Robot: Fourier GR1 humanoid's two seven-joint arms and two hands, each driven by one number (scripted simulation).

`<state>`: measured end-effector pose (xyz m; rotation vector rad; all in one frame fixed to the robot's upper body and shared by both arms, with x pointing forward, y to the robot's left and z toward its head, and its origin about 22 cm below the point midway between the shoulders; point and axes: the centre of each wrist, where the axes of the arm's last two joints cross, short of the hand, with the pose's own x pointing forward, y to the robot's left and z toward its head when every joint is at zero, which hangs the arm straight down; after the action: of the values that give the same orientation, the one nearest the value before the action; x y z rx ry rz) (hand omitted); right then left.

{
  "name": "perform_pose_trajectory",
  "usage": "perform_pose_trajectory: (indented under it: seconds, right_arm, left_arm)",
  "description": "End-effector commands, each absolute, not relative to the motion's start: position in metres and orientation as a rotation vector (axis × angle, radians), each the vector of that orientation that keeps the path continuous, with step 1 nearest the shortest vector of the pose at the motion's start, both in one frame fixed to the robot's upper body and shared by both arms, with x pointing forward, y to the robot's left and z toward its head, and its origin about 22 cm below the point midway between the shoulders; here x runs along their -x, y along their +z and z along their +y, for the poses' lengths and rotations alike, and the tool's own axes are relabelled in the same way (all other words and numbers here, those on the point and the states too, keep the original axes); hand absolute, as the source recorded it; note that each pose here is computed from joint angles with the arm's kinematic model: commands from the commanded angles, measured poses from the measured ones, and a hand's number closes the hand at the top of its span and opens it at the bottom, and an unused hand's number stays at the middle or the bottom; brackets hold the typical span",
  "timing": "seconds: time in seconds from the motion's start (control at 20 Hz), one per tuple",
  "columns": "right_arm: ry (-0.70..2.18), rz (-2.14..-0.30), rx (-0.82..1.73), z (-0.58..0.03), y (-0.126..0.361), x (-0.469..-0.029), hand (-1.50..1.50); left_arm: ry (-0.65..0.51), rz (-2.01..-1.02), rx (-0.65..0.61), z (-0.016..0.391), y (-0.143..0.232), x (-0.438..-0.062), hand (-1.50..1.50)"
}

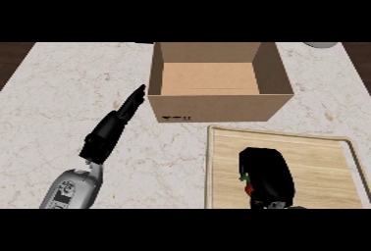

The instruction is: Pick the bell pepper from the tray and place it in the cardboard box

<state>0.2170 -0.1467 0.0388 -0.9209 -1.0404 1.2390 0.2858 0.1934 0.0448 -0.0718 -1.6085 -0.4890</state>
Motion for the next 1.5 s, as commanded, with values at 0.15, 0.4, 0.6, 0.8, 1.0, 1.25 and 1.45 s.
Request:
perform_pose_trajectory:
  seconds: [0.15, 0.4, 0.6, 0.8, 1.0, 1.25, 1.45]
  right_arm:
    - [1.44, -1.359, 0.864, -0.032, 0.054, -0.229, 1.5]
    - [1.351, -1.493, 0.996, -0.017, 0.066, -0.231, 1.5]
    - [1.304, -1.606, 0.985, -0.009, 0.108, -0.216, 1.5]
    - [1.276, -1.688, 0.928, -0.017, 0.161, -0.183, 1.5]
    - [1.128, -1.807, 0.871, -0.03, 0.197, -0.158, 1.5]
    - [0.997, -1.817, 0.899, -0.039, 0.224, -0.153, 1.5]
    - [0.903, -1.802, 0.928, -0.028, 0.234, -0.182, 1.5]
  left_arm:
    - [-0.48, -1.605, 0.085, 0.189, 0.048, -0.292, 0.0]
    - [-0.45, -1.584, 0.043, 0.191, 0.032, -0.283, 0.0]
    - [-0.464, -1.597, 0.044, 0.211, 0.035, -0.293, 0.0]
    - [-0.449, -1.585, 0.044, 0.203, 0.046, -0.292, 0.0]
    - [-0.46, -1.588, 0.043, 0.211, 0.036, -0.271, 0.0]
    - [-0.44, -1.61, 0.016, 0.203, 0.045, -0.283, 0.0]
    - [-0.442, -1.598, 0.045, 0.208, 0.038, -0.285, 0.0]
